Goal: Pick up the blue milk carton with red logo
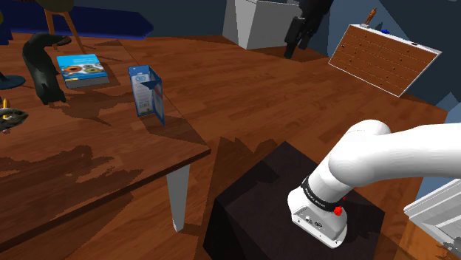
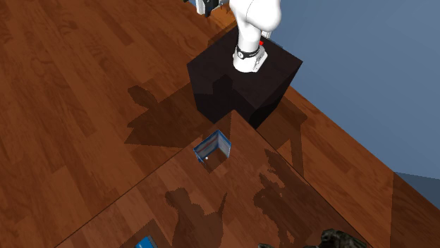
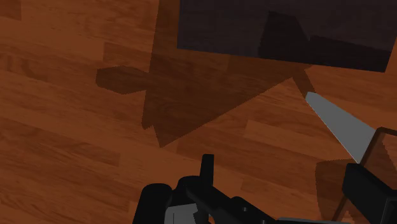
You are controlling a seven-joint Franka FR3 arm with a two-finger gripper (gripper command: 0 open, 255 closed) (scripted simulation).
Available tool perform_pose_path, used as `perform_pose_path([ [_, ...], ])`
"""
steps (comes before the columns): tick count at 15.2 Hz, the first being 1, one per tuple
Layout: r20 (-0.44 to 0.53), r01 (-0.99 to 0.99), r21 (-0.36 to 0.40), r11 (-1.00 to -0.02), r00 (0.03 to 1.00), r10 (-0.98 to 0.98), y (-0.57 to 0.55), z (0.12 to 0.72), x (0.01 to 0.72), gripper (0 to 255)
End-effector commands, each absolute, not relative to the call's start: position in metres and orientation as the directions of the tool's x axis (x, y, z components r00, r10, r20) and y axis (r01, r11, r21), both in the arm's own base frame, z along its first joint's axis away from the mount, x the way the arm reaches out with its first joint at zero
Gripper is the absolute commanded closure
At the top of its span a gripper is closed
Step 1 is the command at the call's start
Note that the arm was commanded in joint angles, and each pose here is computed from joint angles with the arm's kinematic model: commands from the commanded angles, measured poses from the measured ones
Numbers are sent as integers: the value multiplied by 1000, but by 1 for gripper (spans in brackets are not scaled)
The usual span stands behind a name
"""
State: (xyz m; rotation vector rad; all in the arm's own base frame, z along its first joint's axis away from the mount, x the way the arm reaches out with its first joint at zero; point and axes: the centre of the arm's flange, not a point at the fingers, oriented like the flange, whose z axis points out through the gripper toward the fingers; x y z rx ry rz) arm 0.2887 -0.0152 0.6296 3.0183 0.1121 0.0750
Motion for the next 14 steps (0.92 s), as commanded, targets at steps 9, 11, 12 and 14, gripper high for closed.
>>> perform_pose_path([
  [9, 29, 77, 94, -993, 996, 80, 59, 601, 357, 0],
  [11, 25, 78, 87, -993, 996, 81, 77, 594, 373, 0],
  [12, 23, 79, 84, -993, 996, 81, 86, 591, 382, 0],
  [14, 20, 80, 77, -994, 996, 82, 105, 584, 399, 0],
])
